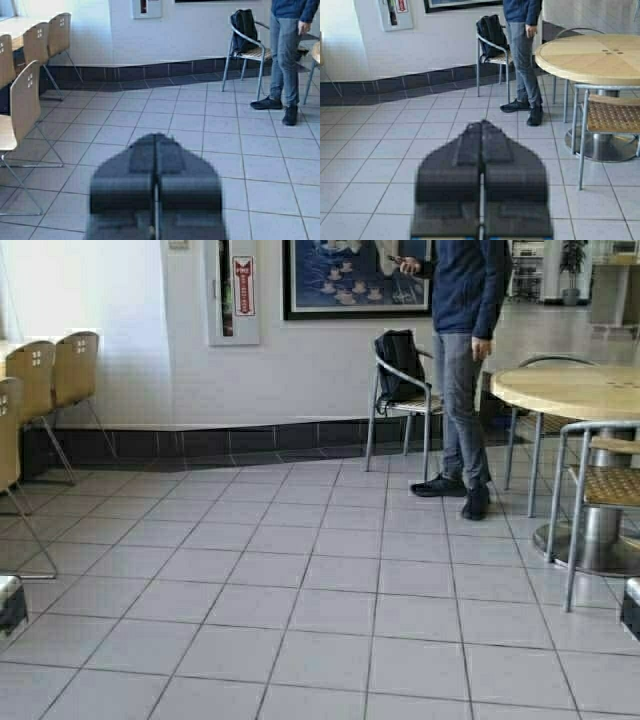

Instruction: Push the chairs under the table

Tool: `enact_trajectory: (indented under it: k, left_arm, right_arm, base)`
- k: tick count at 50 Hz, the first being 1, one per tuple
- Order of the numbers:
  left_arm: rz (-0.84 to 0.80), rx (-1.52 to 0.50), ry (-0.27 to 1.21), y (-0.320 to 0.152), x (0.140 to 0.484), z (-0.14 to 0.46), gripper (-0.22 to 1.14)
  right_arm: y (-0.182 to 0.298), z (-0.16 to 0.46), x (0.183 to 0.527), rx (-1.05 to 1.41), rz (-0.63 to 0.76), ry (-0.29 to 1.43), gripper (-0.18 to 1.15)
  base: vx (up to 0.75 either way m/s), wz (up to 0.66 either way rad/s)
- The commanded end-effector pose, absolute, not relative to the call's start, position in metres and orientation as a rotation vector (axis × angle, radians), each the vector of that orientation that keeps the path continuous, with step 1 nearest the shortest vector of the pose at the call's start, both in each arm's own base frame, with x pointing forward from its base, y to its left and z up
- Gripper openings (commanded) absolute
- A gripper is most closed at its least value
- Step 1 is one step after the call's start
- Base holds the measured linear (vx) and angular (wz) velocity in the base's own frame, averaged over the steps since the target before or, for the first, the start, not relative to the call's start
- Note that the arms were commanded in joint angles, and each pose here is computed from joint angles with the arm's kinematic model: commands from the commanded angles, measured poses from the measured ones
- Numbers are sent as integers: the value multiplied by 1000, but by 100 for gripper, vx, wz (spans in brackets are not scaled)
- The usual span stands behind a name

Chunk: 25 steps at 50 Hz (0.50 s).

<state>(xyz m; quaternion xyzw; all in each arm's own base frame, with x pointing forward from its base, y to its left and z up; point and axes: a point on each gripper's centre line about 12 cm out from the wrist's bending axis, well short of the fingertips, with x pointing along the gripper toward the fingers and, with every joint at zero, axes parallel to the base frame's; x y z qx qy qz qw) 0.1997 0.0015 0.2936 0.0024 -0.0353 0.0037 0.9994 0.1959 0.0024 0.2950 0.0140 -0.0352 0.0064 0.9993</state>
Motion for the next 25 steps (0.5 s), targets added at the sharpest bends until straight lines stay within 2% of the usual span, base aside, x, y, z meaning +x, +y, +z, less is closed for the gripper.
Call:
enact_trajectory:
  k: [1, 14, 25]
  left_arm:
    - [7, 6, -75, 1, 201, 295, 3]
    - [6, -1, -61, 1, 202, 291, 3]
    - [6, -3, -64, 1, 202, 292, 3]
  right_arm:
    - [2, 301, 197, 27, 13, -86, 4]
    - [2, 289, 207, 26, 12, -32, 4]
    - [3, 292, 207, 25, 13, -40, 4]
  base:
    - [27, 8]
    - [27, 10]
    - [28, 24]
